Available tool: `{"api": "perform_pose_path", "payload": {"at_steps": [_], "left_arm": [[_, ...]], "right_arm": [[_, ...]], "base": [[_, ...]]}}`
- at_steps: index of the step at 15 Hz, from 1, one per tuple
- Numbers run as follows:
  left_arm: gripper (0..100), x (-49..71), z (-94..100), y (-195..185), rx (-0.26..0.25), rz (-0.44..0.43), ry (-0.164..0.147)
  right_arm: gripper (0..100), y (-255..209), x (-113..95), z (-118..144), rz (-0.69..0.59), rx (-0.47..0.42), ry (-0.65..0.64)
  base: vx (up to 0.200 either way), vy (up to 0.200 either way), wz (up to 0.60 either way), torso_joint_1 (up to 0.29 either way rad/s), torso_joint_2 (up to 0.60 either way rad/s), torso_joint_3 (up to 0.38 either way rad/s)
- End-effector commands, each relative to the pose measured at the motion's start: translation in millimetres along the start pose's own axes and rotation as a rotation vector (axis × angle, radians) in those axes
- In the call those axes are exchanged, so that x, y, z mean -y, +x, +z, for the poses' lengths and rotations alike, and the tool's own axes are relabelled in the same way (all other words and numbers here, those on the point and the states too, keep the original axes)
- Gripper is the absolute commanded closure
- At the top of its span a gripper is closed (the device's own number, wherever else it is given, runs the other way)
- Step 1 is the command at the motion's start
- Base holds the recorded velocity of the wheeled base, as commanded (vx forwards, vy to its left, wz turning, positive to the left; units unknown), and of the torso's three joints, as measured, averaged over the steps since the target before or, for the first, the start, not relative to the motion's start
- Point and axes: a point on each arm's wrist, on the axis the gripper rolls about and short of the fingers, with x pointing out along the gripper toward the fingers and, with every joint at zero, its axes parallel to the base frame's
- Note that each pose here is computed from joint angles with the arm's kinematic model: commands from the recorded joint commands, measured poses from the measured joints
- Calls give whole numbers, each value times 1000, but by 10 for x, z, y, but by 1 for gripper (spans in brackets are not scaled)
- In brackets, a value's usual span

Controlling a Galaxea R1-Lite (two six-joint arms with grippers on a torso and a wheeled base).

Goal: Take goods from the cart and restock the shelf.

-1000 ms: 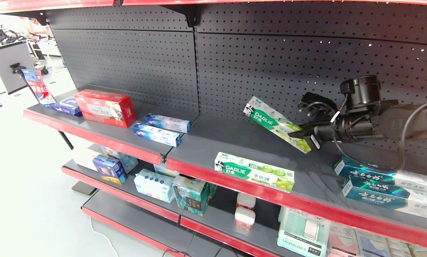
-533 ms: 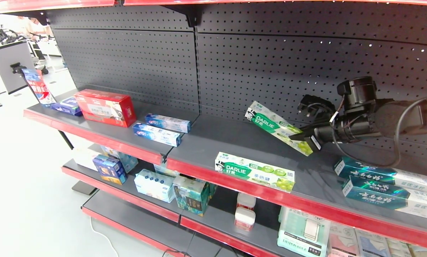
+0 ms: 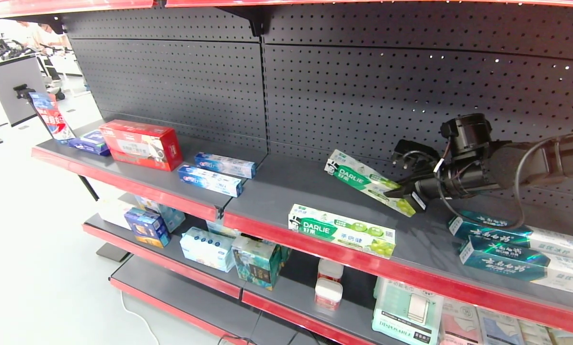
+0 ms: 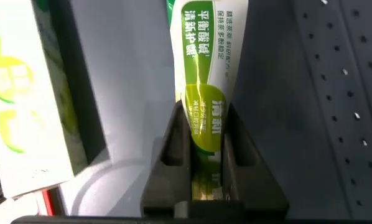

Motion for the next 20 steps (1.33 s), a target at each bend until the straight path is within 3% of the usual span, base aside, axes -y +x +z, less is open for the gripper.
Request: {"api": "perform_pose_path", "payload": {"at_steps": [1, 20], "left_arm": [[0, 0, 0, 0, 0, 0, 0], [0, 0, 0, 0, 0, 0, 0]], "right_arm": [[100, 26, -39, -8, 15, -8, -5], [100, 157, -221, 53, 28, -52, -67]], "base": [[0, 0, 0, 0, 0, 0], [0, 0, 0, 0, 0, 0]]}}
